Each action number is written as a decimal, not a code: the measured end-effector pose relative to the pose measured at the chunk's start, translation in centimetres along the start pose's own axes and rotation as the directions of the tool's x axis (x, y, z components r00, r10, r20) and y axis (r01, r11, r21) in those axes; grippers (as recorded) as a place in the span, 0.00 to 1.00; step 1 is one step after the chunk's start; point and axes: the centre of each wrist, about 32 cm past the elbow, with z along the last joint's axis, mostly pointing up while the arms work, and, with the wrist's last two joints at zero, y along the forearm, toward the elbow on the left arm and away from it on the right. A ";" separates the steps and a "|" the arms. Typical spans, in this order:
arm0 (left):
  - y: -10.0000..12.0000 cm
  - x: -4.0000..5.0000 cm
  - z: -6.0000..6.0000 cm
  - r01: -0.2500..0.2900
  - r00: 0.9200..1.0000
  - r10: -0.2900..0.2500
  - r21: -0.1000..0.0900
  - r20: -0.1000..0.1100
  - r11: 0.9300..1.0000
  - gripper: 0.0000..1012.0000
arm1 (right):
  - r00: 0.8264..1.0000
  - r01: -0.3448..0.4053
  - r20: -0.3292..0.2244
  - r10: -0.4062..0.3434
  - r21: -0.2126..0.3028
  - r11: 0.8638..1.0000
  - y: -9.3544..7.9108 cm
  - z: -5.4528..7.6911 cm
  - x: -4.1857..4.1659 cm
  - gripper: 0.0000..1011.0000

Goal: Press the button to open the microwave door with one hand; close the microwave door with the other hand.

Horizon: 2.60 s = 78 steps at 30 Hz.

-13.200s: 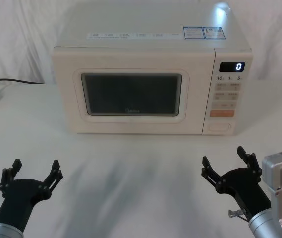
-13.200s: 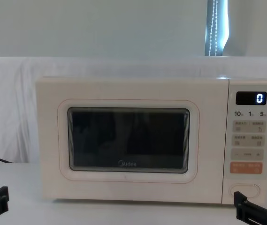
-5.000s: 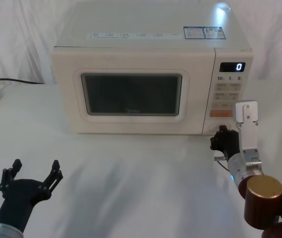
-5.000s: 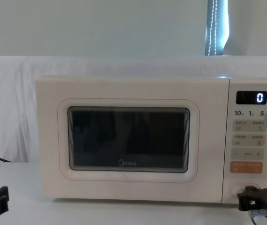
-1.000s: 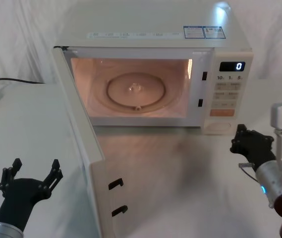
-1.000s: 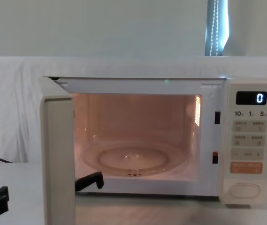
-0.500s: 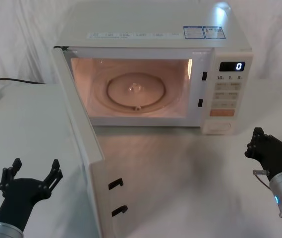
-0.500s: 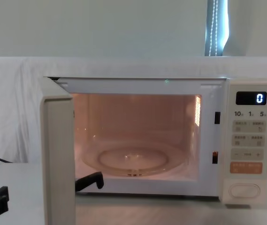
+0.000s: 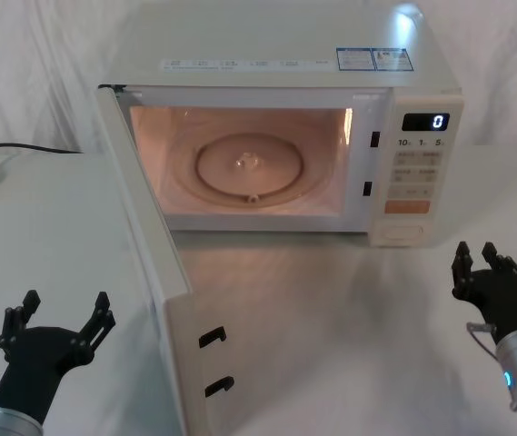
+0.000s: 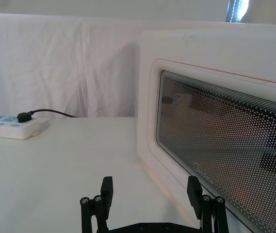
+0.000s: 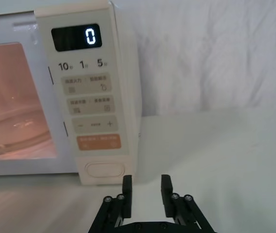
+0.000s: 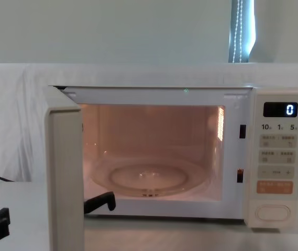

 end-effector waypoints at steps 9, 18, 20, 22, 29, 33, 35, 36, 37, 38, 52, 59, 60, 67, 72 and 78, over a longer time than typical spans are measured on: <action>0.0 0.00 0.0 0.000 1.000 0.000 0.000 0.000 1.000 0.99 | 0.999 -0.022 -0.045 0.024 0.057 0.998 0.2 -3.2 -1.06 0.63; 0.0 0.00 0.0 0.000 1.000 0.000 0.000 0.000 1.000 0.99 | 0.999 -0.021 -0.044 0.023 0.055 0.998 0.2 -2.9 -0.97 0.89; 0.0 0.00 0.0 0.000 1.000 0.000 0.000 0.000 1.000 0.99 | 0.999 -0.021 -0.044 0.023 0.054 0.998 0.2 -2.8 -0.96 0.93; 0.0 0.00 0.0 0.000 1.000 0.000 0.000 0.000 1.000 0.99 | 0.999 -0.021 -0.044 0.023 0.054 0.998 0.2 -2.8 -0.95 0.98; 0.0 0.00 0.0 0.000 1.000 0.000 0.000 0.000 1.000 0.99 | 0.999 -0.020 -0.043 0.023 0.052 0.998 0.2 -2.7 -0.91 0.99; 0.0 0.00 0.0 0.000 1.000 0.000 0.000 0.000 1.000 0.99 | 0.999 -0.020 -0.043 0.022 0.051 0.999 0.1 -2.7 -0.89 0.99; 0.0 0.00 0.0 0.000 1.000 0.000 0.000 0.000 1.000 0.99 | 0.999 -0.020 -0.043 0.022 0.050 0.999 0.1 -2.7 -0.88 0.99; 0.0 0.00 0.0 0.000 1.000 0.000 0.000 0.000 1.000 0.99 | 0.999 -0.020 -0.043 0.022 0.050 0.999 0.1 -2.7 -0.87 0.99; 0.0 0.00 0.0 0.000 1.000 0.000 0.000 0.000 1.000 0.99 | 0.999 -0.020 -0.042 0.022 0.050 0.999 0.1 -2.7 -0.87 0.99; 0.0 0.00 0.0 0.000 1.000 0.000 0.000 0.000 1.000 0.99 | 0.999 -0.020 -0.042 0.022 0.050 0.999 0.1 -2.7 -0.87 0.99; -0.1 0.12 1.1 0.023 1.000 -0.023 -0.023 -0.003 0.999 0.99 | 0.999 -0.019 -0.042 0.021 0.049 0.999 0.1 -2.6 -0.85 0.99; 0.7 0.58 2.0 0.033 0.999 -0.033 -0.032 -0.018 0.999 0.99 | 0.999 -0.018 -0.043 0.020 0.049 0.999 0.1 -2.6 -0.86 0.99; 1.0 0.73 2.2 0.034 0.999 -0.034 -0.034 -0.018 0.999 0.99 | 0.999 -0.018 -0.042 0.020 0.049 0.999 0.1 -2.6 -0.86 0.99; 2.2 1.09 3.0 0.036 0.999 -0.036 -0.028 -0.013 0.999 0.87 | 0.999 -0.018 -0.042 0.020 0.049 0.999 0.1 -2.6 -0.86 0.99; 3.3 1.35 4.0 0.061 0.998 -0.061 -0.011 -0.015 0.998 0.73 | 0.999 -0.018 -0.042 0.020 0.049 0.999 0.1 -2.6 -0.86 0.99; 4.3 1.76 5.4 0.106 0.994 -0.106 0.003 -0.031 0.994 0.53 | 0.999 -0.018 -0.043 0.020 0.049 0.999 0.1 -2.6 -0.86 0.99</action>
